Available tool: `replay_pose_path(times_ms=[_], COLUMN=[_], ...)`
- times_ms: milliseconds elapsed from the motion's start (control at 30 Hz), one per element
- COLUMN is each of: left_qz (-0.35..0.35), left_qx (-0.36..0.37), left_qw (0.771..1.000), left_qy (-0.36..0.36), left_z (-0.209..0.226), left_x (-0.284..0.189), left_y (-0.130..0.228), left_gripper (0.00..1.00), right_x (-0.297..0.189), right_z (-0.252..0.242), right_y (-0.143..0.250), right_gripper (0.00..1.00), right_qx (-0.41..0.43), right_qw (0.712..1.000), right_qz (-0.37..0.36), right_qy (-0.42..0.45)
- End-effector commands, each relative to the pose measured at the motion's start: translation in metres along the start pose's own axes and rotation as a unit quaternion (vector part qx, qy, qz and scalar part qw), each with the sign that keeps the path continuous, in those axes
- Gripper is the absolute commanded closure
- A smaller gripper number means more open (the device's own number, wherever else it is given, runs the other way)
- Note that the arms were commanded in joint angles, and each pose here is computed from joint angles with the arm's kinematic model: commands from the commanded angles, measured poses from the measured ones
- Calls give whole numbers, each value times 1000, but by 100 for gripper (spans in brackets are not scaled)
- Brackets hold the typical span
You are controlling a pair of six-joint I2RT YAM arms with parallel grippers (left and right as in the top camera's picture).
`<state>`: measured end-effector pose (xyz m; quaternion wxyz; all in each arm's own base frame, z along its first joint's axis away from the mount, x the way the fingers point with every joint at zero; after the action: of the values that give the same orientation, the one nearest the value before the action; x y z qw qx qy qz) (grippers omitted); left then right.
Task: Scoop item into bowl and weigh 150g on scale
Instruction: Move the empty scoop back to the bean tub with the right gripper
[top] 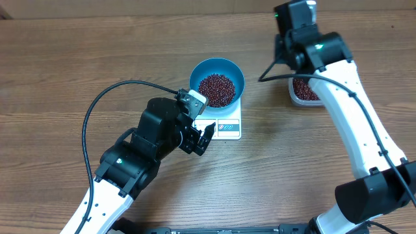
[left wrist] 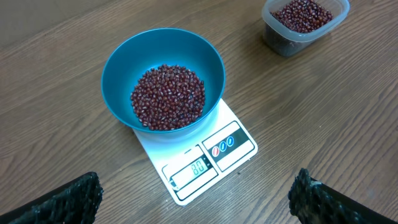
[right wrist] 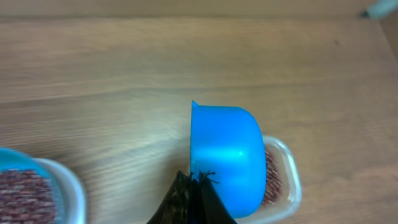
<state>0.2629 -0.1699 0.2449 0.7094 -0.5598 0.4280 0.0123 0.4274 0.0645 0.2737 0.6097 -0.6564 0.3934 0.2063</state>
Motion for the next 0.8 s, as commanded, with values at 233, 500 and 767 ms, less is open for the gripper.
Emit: replay_pose_path(times_ms=[233, 500, 767], left_qz=[5, 5, 5], left_qx=[-6, -5, -6], left_qw=[1000, 1000, 1000], left_qy=[4, 4, 4], left_z=[-1, -1, -1], left_x=[2, 2, 2], left_y=[3, 3, 3], left_gripper=[1, 0, 0], right_x=[12, 32, 53], right_z=[-52, -47, -43], right_y=[12, 29, 49], right_gripper=[96, 96, 96], right_qx=[44, 40, 26], right_qw=[997, 994, 991], right_qz=[38, 77, 110], right_qy=[52, 64, 72])
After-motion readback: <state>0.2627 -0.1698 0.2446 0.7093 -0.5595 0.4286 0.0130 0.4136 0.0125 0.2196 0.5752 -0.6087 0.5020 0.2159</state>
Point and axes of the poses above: each gripper's point midway between its finger pads, its own x axis out along the fingers, its own z axis along the line the jaws close on, y = z × x, the point moved 3 cm from there along -x, back along the fingers, and after that the axes turned 2 degrees about x, right-handed, at the moved point
